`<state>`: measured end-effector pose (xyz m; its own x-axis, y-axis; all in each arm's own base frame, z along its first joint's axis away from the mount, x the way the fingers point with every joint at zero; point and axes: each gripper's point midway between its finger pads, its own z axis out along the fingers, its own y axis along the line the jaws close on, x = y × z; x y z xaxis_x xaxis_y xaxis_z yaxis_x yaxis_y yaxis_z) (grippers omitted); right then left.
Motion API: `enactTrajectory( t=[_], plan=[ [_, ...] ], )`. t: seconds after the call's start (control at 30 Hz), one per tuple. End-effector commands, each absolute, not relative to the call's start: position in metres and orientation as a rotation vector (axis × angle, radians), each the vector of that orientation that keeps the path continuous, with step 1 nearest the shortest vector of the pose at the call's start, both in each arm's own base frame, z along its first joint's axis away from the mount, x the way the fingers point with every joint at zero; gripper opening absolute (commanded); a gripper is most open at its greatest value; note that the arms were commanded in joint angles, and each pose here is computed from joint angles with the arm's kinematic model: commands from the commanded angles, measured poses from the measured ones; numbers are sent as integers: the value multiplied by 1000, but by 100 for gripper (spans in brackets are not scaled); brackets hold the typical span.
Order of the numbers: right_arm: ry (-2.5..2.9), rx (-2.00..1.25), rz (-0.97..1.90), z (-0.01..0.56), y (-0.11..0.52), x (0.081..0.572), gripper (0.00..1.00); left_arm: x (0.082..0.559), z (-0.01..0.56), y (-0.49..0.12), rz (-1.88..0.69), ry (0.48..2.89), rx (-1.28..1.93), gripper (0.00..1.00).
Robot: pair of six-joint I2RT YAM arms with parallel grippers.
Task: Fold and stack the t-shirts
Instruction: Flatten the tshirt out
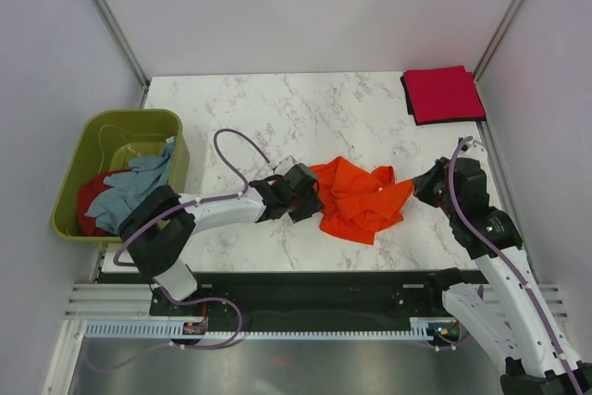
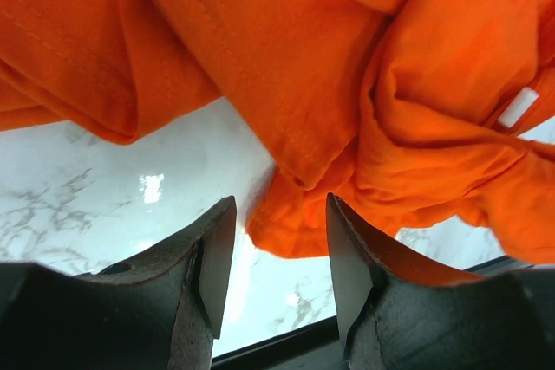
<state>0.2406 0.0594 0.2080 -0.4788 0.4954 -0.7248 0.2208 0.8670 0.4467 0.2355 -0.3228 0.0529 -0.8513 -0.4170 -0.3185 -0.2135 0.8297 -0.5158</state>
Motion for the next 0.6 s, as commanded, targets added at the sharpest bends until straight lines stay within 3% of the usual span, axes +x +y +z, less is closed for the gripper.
enactTrajectory(
  t=[0.0,0.4,0.57],
  plan=[
    [2039,513,430,218,67,245,0,253,60,-342,-782,2487,-616,54],
    [2039,495,439,218,68,242,0,256,31,-348,-736,2527,-672,52],
    [2059,480,442,212,70,241,0,263,36,-354,-749,2502,-640,46]
  ],
)
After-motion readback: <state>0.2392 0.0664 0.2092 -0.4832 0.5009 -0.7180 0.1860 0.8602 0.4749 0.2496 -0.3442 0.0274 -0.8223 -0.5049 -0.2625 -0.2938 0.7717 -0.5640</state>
